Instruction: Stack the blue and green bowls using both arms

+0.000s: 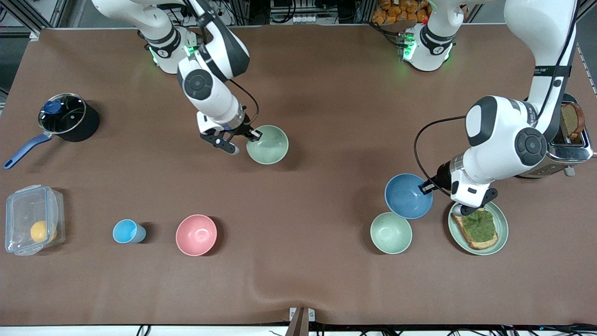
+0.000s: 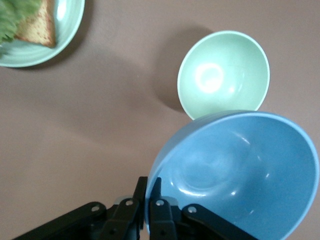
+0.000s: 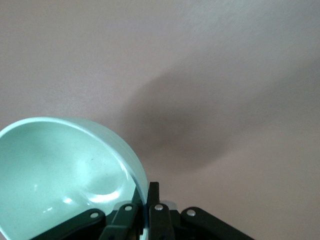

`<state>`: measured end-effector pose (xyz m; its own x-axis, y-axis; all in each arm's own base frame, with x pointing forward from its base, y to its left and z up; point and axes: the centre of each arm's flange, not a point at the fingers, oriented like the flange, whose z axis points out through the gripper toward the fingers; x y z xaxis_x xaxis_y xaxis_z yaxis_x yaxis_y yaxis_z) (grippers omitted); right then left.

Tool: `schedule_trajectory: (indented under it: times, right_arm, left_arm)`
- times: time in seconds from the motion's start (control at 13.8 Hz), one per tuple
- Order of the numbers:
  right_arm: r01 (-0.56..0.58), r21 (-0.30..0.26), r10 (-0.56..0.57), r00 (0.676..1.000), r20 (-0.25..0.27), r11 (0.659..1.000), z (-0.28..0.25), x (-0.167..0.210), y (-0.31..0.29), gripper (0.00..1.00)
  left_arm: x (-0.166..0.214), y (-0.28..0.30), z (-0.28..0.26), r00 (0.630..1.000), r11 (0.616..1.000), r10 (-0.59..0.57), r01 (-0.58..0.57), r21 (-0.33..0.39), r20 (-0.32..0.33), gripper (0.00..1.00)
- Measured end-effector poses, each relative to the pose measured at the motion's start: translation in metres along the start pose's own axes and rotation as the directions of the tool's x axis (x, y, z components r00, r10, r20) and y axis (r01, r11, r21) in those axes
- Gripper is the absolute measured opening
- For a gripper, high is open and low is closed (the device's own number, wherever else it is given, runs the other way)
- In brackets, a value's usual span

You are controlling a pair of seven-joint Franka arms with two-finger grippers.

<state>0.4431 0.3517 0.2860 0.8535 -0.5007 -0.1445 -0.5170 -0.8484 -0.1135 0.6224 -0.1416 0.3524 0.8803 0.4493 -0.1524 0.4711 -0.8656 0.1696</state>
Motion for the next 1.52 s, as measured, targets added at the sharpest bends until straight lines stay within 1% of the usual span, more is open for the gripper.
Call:
schedule_trajectory:
  times: [0.22,0.51,0.65,0.8,0.87,1.02,1.09,1.38,1.52]
  right_arm:
    - [-0.027,0.023,0.027,0.999,-0.023,0.999,0.035,-0.019,-0.011,0.05]
    - [-0.029,0.022,0.03,0.999,-0.03,0.999,0.06,-0.033,-0.015,0.05]
    - [-0.044,0.025,0.045,0.998,-0.033,0.999,0.069,-0.039,-0.016,0.05]
    - [-0.054,0.02,0.055,0.998,-0.033,0.998,0.078,-0.04,-0.015,0.05]
    - [-0.064,0.019,0.064,0.997,-0.033,0.998,0.08,-0.039,-0.014,0.1]
    - [-0.094,0.02,0.095,0.995,-0.034,0.995,0.081,-0.038,-0.014,0.3]
    - [-0.112,0.022,0.113,0.993,-0.035,0.993,0.08,-0.037,-0.014,0.42]
    - [-0.203,0.036,0.204,0.978,-0.032,0.979,0.072,-0.034,-0.02,0.82]
    - [-0.236,-0.006,0.236,0.972,-0.012,0.972,0.061,-0.034,-0.027,1.0]
  left_arm:
    - [-0.02,0.014,0.014,0.999,1.0,0.014,-0.014,-0.001,0.036,0.05]
    - [-0.039,0.029,0.038,0.997,0.999,0.038,-0.04,0.021,0.073,0.05]
    - [-0.044,0.038,0.052,0.997,0.999,0.032,-0.034,0.021,0.075,0.05]
    - [-0.05,0.046,0.057,0.998,1.0,-0.007,0.006,0.017,0.066,0.05]
    - [-0.055,0.052,0.057,0.998,1.0,-0.025,0.024,0.012,0.058,0.05]
    - [-0.067,0.065,0.061,0.998,0.999,-0.041,0.041,0.002,0.045,0.05]
    - [-0.073,0.069,0.065,0.998,0.999,-0.041,0.041,-0.004,0.038,0.05]
    - [-0.106,0.081,0.092,0.999,0.998,-0.039,0.04,-0.05,0.013,0.05]
    - [-0.127,0.088,0.104,0.999,0.998,-0.035,0.036,-0.057,0.022,0.05]
